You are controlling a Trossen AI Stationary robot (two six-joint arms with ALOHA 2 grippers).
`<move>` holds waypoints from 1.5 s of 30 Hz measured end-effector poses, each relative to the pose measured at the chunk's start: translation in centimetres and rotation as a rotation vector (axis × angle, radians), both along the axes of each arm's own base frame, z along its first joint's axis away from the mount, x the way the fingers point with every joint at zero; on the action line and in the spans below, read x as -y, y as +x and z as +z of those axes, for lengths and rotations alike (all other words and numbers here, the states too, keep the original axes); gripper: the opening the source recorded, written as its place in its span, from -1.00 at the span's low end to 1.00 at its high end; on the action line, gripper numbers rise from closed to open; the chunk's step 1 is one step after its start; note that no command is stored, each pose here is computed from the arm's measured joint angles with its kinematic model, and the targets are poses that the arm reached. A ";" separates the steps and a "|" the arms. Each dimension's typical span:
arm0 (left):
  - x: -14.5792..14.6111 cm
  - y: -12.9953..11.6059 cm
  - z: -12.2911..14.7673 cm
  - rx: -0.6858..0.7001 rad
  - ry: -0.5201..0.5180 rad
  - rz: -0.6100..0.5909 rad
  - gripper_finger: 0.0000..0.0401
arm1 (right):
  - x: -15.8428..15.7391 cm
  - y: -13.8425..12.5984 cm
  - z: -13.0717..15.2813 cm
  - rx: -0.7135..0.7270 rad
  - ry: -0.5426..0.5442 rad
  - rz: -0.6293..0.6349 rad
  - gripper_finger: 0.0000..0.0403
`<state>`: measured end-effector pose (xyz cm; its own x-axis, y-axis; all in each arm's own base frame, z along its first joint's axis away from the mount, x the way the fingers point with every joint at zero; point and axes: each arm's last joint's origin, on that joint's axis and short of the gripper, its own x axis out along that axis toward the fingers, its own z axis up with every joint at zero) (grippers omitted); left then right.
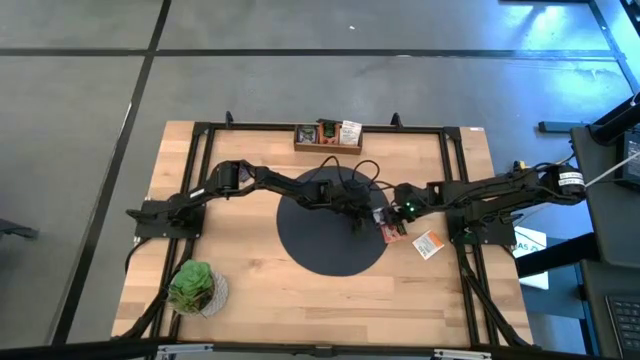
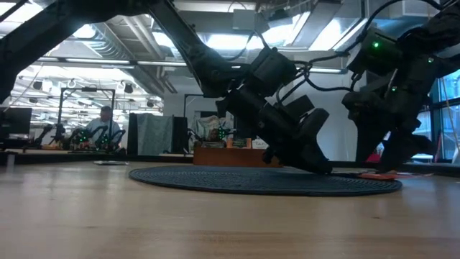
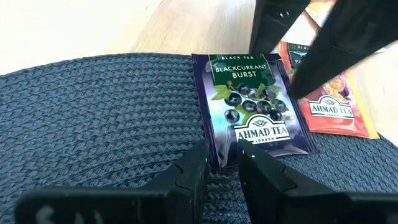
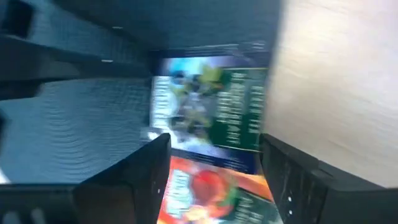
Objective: Pick & Place Tea
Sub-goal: Put the purple tea bag into the left section of the wooden organizer
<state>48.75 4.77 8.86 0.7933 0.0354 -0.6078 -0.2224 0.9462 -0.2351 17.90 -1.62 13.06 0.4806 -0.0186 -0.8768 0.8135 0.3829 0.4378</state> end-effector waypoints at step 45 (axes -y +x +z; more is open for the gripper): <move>-3.9 -1.8 9.5 0.130 0.062 0.015 -0.58 | 0.5 1.4 3.5 0.176 -0.114 0.100 -0.97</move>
<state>46.95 8.64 18.32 0.8642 0.0822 -0.4964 -0.2083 0.9565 -0.2043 19.31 -2.15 16.51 0.6301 -0.0569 -0.7745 0.6839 0.5131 0.5187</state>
